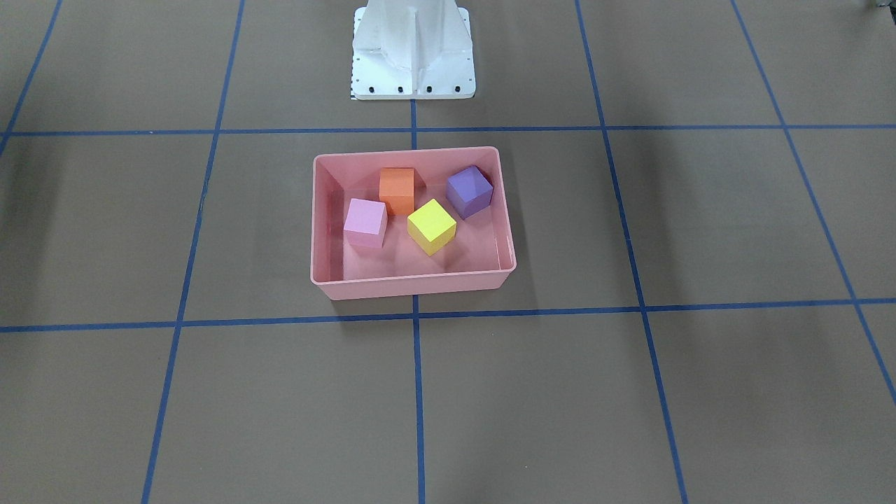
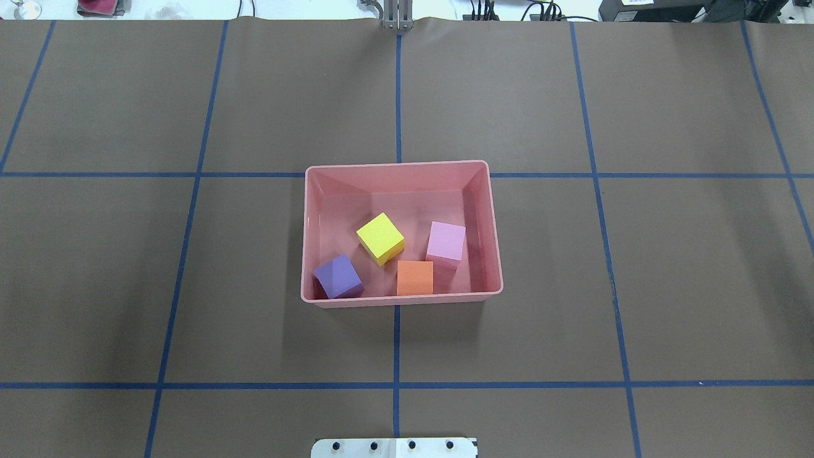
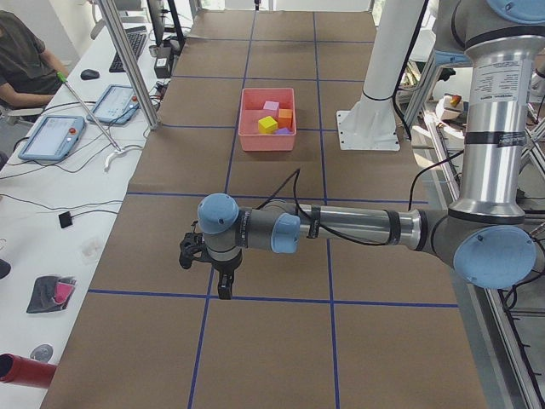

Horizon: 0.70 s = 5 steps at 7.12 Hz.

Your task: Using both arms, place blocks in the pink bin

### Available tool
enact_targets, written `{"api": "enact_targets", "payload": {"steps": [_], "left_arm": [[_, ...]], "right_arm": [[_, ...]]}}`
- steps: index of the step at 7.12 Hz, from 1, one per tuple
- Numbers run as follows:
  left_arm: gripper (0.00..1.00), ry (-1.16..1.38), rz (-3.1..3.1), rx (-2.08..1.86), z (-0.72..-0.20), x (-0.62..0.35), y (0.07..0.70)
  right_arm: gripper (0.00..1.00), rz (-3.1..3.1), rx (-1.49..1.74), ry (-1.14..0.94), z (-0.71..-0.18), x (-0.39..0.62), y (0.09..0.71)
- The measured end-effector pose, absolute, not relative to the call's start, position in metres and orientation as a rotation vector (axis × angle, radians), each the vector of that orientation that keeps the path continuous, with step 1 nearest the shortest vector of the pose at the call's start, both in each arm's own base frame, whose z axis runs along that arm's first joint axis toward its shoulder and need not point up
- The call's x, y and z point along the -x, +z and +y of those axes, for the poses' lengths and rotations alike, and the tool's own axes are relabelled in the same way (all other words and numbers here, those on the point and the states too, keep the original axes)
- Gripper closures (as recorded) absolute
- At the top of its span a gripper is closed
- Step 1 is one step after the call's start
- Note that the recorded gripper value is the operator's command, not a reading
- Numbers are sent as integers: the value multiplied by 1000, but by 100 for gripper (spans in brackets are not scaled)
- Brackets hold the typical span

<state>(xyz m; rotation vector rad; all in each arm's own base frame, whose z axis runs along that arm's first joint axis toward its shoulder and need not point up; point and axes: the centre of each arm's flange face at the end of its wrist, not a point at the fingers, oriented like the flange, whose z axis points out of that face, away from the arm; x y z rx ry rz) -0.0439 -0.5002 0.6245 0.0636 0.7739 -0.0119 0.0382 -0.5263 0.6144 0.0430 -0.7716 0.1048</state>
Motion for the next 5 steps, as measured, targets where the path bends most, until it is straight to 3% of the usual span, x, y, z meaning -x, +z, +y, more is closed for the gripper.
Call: {"api": "enact_targets", "payload": {"steps": [5], "left_arm": [[0,-6,775,-85,-497,44,613]], "right_arm": [[0,-771,-39,108,-526,-38,616]]}}
